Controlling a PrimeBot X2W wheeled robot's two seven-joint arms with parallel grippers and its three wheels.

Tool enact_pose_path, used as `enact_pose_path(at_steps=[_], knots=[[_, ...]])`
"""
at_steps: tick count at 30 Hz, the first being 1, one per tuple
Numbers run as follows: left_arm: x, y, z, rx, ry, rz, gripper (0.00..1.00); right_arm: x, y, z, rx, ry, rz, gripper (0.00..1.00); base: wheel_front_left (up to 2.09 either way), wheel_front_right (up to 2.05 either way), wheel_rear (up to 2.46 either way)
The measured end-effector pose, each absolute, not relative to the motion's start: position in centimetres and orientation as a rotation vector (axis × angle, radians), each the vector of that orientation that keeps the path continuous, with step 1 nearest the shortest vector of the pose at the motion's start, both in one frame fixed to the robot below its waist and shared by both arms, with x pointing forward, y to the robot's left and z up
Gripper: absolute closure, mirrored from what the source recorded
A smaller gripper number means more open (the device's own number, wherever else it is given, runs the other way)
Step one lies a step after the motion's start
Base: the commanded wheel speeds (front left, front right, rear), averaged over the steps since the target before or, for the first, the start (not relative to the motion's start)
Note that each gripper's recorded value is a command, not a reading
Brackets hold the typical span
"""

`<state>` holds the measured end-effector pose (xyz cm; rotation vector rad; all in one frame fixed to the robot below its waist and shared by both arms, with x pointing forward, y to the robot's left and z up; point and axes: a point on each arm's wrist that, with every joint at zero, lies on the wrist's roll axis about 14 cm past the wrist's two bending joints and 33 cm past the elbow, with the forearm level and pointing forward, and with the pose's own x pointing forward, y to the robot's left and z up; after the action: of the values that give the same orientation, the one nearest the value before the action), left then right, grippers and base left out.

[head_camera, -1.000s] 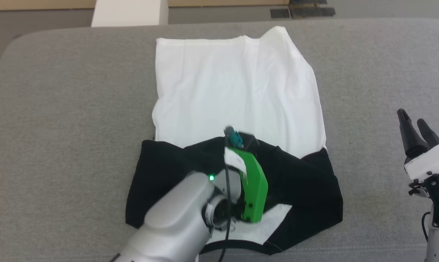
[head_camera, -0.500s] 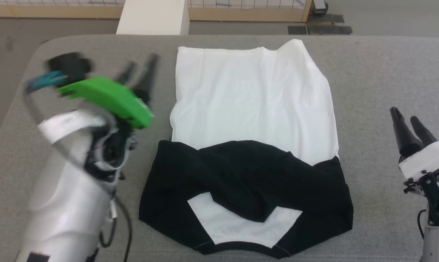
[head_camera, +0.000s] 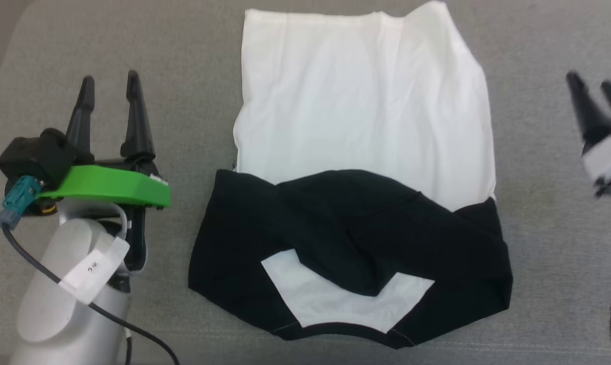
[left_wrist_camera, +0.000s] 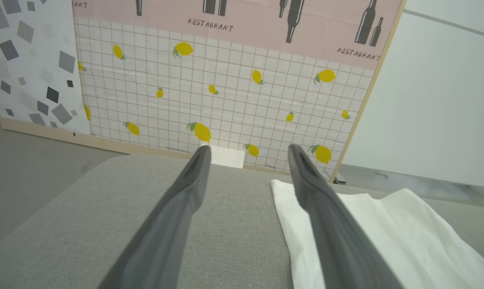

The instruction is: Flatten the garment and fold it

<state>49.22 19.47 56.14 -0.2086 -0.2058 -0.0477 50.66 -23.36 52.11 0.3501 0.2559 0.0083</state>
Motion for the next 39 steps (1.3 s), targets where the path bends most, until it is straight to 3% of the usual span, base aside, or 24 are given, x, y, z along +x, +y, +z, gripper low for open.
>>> enact_pose_path(at_steps=[8,14,23,28,29,30,31,39], knots=[[50.7,18.4,53.8,-0.217,-0.217,-0.028,0.00,58.8,-22.7,50.8,0.134,0.442,0.041,0.00,0.00,0.00,0.00],[51.9,18.1,50.3,-0.226,-0.170,-0.024,0.00,63.2,-21.6,46.1,0.001,0.621,0.042,0.00,0.00,0.00,0.00],[52.3,19.5,46.2,-0.190,-0.095,0.005,0.00,64.6,-17.7,36.8,-0.072,0.833,0.108,0.00,0.00,0.00,0.00],[52.0,20.3,44.7,-0.184,-0.056,0.020,0.00,65.7,-16.7,35.9,-0.097,0.863,0.131,0.00,0.00,0.00,0.00],[51.9,20.4,44.6,-0.183,-0.053,0.024,0.00,65.7,-16.6,35.8,-0.091,0.873,0.131,0.52,0.00,0.00,0.00],[51.9,20.5,44.5,-0.183,-0.049,0.026,0.00,65.8,-16.6,35.9,-0.085,0.877,0.131,0.93,0.00,0.00,0.00],[51.8,20.5,44.3,-0.184,-0.044,0.024,0.00,65.8,-16.6,36.0,-0.082,0.879,0.132,1.00,0.00,0.00,0.00],[52.0,20.1,44.8,-0.220,-0.051,0.009,0.00,65.7,-16.8,38.1,-0.013,0.805,0.127,1.00,0.00,0.00,0.00]])
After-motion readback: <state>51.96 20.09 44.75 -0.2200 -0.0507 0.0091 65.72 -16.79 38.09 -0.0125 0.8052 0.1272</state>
